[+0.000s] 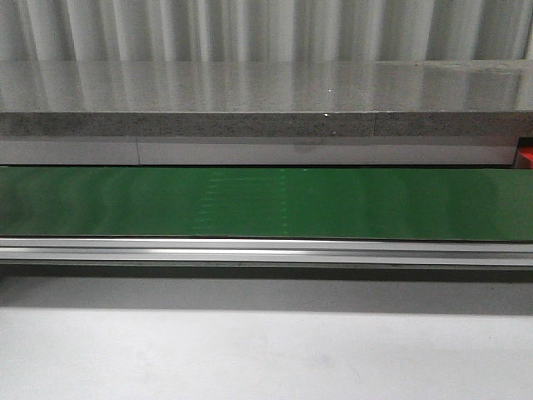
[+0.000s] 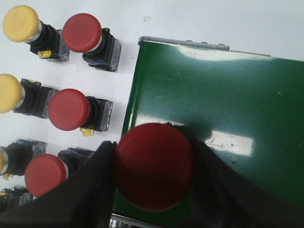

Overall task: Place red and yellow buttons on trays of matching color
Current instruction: 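Lower the red button onto the belt start and open the left gripper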

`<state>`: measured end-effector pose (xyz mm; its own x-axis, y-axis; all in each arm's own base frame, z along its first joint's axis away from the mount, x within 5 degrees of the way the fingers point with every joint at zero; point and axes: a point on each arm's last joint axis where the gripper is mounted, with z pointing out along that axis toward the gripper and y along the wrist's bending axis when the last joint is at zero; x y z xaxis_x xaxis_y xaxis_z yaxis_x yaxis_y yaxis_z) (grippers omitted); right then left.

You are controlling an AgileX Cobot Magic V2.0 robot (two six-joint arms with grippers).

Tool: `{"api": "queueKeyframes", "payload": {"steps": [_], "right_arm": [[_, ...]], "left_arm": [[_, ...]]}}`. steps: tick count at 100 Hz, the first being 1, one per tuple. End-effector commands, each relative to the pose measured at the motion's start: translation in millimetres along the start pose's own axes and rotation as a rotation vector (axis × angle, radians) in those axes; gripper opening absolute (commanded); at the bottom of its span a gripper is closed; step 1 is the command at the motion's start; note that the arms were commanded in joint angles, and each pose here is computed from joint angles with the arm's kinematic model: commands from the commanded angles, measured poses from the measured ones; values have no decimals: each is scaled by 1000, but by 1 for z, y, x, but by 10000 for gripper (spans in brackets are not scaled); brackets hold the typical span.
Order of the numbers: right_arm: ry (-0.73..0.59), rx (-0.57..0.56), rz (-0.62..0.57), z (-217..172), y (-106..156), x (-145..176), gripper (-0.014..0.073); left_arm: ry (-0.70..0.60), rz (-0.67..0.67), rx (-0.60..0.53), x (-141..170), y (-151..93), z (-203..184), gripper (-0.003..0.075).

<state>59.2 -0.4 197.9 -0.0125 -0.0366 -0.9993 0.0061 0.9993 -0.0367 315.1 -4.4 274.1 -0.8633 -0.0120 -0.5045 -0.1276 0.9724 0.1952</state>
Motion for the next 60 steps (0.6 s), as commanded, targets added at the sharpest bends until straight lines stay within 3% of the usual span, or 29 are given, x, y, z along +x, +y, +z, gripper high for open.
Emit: {"api": "queueKeyframes", "payload": {"steps": [1,12,34,41,50,60], "right_arm": [[-82,6,3,0,-1,-13,-67],[-82,6,3,0,-1,-13,-67],[-82,6,3,0,-1,-13,-67],[-82,6,3,0,-1,-13,-67],[-82,6,3,0,-1,-13,-67],[-82,6,3,0,-1,-13,-67]], "left_arm": [[-94,-3,16,-13,1,-16,-15],[-78,16,46,-12,-3,-14,69],[-57,5,80,-11,-7,-11,456],[-51,6,76,-10,-6,-11,542],[-34,4,68,-11,-5,-13,600],[-46,-8,61,-18,-2,-25,610]]}}
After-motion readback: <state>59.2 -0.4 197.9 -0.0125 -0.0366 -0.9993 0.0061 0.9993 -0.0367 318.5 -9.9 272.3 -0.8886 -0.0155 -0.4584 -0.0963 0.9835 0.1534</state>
